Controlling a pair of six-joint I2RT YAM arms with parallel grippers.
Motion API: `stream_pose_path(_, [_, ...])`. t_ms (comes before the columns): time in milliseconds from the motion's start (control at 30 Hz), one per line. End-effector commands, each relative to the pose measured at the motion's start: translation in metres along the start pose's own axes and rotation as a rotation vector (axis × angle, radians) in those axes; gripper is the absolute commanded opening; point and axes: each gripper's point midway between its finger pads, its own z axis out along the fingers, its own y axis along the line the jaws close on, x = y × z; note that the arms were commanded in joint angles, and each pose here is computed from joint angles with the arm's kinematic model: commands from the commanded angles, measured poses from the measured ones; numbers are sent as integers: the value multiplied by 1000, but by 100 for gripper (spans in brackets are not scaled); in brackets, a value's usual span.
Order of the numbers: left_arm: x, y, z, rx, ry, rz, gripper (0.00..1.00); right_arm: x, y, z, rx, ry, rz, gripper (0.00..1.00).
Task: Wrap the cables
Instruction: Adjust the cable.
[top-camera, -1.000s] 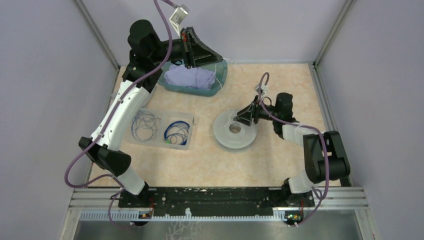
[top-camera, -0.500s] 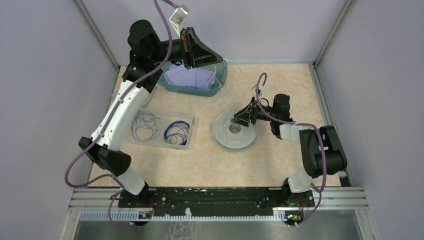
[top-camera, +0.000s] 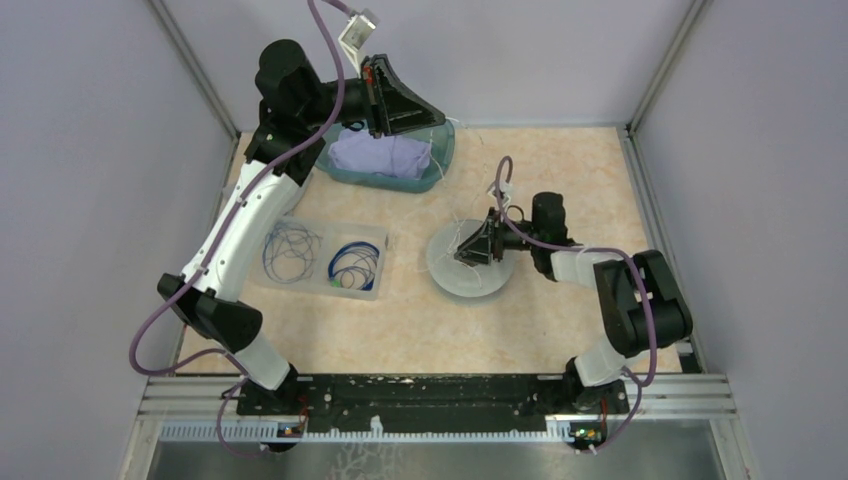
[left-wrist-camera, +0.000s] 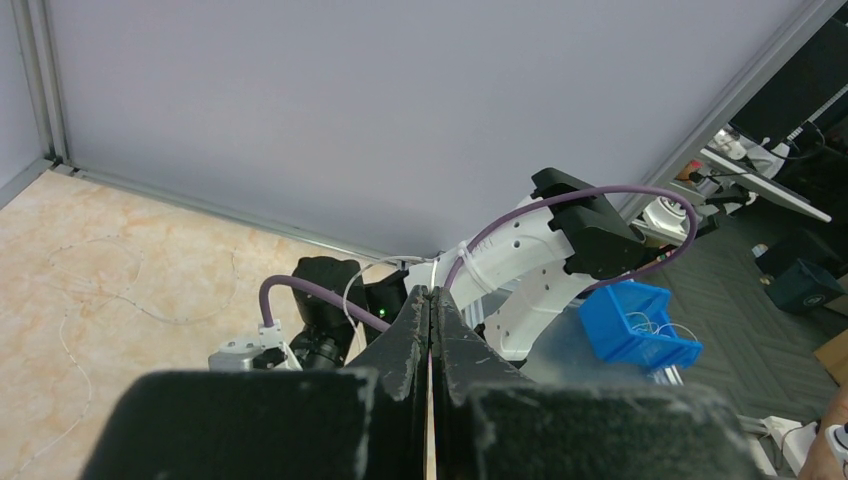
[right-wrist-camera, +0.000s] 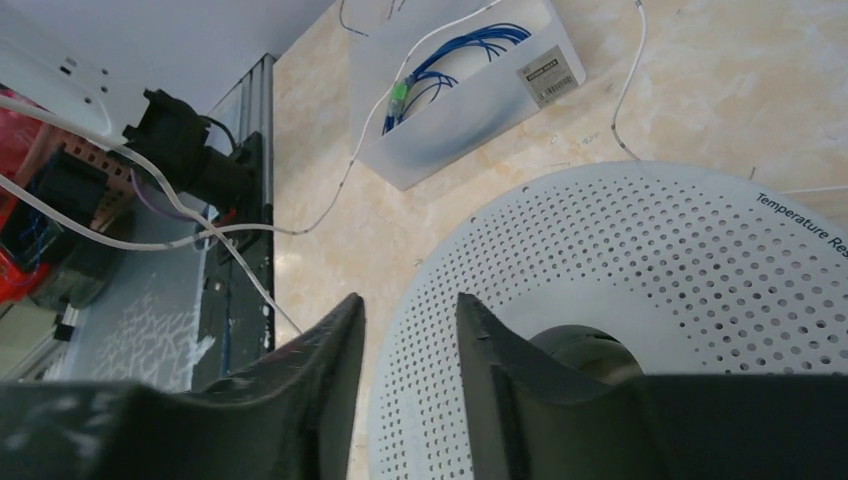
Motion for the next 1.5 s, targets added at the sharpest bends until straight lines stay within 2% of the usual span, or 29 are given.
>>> stream_pose_path(0, [-1,-2,3,14,1,25,0,2,6,1,-34,22,-72,34])
stream_pose_path(133, [-1,-2,2,4,1,41,0,1,8,0,-41,38,-80,31])
stream_pose_path(667, [2,-7,0,15,12,46,0,-24,-10,-2,72,21,-44,52])
stream_pose_path(1067, [2,-5,1,17,10,41,0,-10,5,-3,-4,66,-49,54])
stream_pose_path(1333, [3,-6,0,21,14,38,0,-23,-17,-6,140,53,-59,53])
stream_pose_path(1467, [3,-7,0,19,14,39,0,-33,-15,-8,125,39,-68,53])
